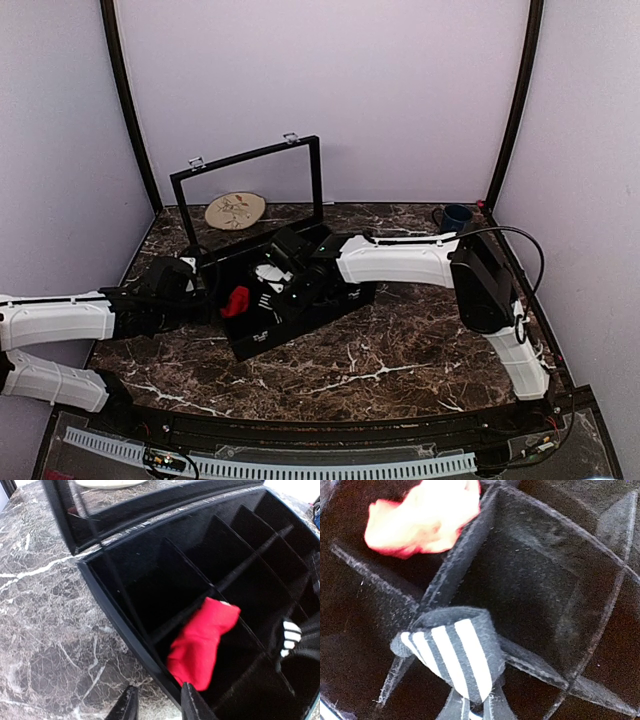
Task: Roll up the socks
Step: Move the right arm with the bin to the storage box, then place the sock in the storage box.
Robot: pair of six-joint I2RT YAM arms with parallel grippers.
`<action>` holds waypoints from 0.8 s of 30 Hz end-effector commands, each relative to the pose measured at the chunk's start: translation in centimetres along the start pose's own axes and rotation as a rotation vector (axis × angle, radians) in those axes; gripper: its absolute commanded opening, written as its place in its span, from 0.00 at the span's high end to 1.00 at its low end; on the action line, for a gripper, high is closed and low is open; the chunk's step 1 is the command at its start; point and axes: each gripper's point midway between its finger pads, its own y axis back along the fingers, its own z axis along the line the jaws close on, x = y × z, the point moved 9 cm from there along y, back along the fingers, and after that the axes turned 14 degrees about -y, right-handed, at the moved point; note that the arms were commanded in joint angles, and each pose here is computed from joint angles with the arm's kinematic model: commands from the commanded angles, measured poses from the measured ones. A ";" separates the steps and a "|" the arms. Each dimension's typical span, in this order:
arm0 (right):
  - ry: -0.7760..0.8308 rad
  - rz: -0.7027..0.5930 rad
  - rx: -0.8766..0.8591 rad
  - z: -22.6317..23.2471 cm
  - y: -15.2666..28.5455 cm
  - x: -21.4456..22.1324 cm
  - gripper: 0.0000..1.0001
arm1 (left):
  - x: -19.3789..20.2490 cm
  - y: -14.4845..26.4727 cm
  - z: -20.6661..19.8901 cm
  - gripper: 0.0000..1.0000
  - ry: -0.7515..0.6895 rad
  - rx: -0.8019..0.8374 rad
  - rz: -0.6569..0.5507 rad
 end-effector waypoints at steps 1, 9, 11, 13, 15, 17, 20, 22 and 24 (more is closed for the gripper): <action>0.036 0.966 0.131 1.4 -3.6 20.6 1.00 | 1.0 0.6 0.6 0.68 0.017 -0.016 0.065; 0.019 0.968 0.231 0.9 -1.4 20.5 1.00 | -1.1 1.8 0.3 0.68 -0.001 0.017 0.039; 0.018 0.962 0.250 0.7 -1.3 20.3 1.00 | -1.4 1.9 0.3 0.68 -0.006 0.022 0.025; 0.016 0.951 0.277 0.7 -1.4 20.0 1.00 | -1.5 1.9 0.2 0.68 -0.011 0.031 0.011; 0.010 0.920 0.298 0.7 -1.5 19.3 0.95 | -1.5 1.9 0.2 0.68 -0.009 0.039 0.005; -0.011 0.867 0.325 0.6 -1.2 18.4 0.91 | -1.6 1.9 0.1 0.68 -0.007 0.052 -0.001; -0.042 0.786 0.373 0.3 0.0 17.1 0.91 | -1.5 1.8 -0.1 0.69 -0.010 0.071 -0.003; -0.050 0.731 0.418 -0.1 1.2 16.2 0.93 | -1.6 1.8 -0.3 0.71 -0.014 0.089 -0.008; -0.054 0.696 0.441 -0.4 2.3 15.5 0.94 | -1.8 1.7 -0.4 0.73 -0.013 0.101 -0.012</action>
